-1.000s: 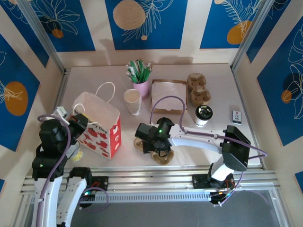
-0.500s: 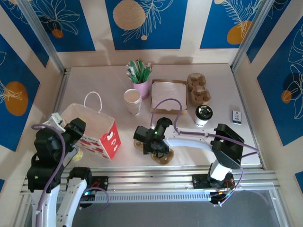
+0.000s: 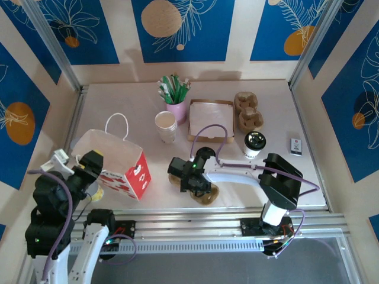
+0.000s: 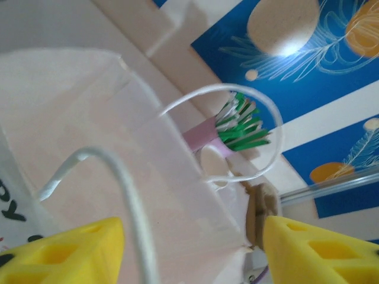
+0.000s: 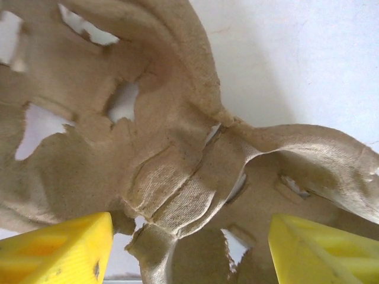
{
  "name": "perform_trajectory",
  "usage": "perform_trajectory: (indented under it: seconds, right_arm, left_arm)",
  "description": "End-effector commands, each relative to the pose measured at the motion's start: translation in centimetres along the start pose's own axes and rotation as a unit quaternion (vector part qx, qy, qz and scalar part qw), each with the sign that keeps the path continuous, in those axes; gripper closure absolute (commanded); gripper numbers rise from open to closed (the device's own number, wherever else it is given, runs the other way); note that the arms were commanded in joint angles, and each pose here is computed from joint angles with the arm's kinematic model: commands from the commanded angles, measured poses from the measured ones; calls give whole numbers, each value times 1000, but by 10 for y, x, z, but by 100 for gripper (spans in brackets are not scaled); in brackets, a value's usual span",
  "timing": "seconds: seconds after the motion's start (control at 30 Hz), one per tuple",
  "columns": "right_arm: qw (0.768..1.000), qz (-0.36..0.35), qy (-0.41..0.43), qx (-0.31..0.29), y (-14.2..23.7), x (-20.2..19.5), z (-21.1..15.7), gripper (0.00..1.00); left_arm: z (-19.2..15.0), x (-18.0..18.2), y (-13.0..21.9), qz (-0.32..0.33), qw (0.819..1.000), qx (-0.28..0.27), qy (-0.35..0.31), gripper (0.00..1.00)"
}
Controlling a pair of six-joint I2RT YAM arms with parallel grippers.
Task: Pack the takeout coffee
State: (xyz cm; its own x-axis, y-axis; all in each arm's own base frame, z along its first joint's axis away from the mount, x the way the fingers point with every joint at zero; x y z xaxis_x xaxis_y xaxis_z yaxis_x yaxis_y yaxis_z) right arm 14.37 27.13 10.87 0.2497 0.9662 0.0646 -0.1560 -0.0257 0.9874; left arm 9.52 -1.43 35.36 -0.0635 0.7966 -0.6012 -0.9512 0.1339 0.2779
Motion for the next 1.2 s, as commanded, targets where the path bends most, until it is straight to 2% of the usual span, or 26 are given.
perform_trajectory:
  seconds: [0.0,0.13,0.27,0.4,0.47,0.67,0.83,1.0,1.17]
  right_arm:
    - [1000,-1,-19,8,-8,0,0,31]
    - [1000,-1,-21,3,-4,1,1,32]
    - [1000,6,-12,-12,7,-2,1,32]
    - [999,15,5,-28,21,-4,1,32]
    - [999,24,14,-39,29,-3,1,31]
    - [996,62,39,-58,57,5,0,28]
    - [980,146,98,-89,113,37,-8,22]
    - [956,257,117,-84,167,72,-17,21]
    - [942,280,156,-97,193,111,-26,22]
  left_arm:
    - [26,-13,19,3,998,-48,-50,28]
    - [56,-29,40,15,988,-90,-126,22]
    - [83,-42,52,28,970,-121,-207,18]
    - [93,-47,30,62,949,-81,-298,15]
    - [92,-46,19,83,943,-52,-318,13]
    - [89,-42,17,84,945,-57,-312,13]
    - [104,-36,27,135,937,-95,-307,13]
    - [115,-31,35,175,933,-129,-288,13]
    - [105,-23,33,176,935,-130,-281,13]
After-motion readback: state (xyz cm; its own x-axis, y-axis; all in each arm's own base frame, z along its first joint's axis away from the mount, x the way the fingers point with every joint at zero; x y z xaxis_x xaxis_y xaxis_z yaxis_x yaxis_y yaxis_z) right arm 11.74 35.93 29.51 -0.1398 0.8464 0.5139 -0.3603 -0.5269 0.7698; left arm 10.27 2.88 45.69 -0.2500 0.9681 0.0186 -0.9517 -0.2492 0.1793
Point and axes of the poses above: each hand's point on the last joint's axis, 136 mm out from that joint toward the fingers, its own y axis back along the fingers, its own x axis along the line the jaws close on, z = x × y, the point moved 6 cm from there along y, back along the fingers, and after that the axes turned 12 degrees about -y, right-handed, at the moved point
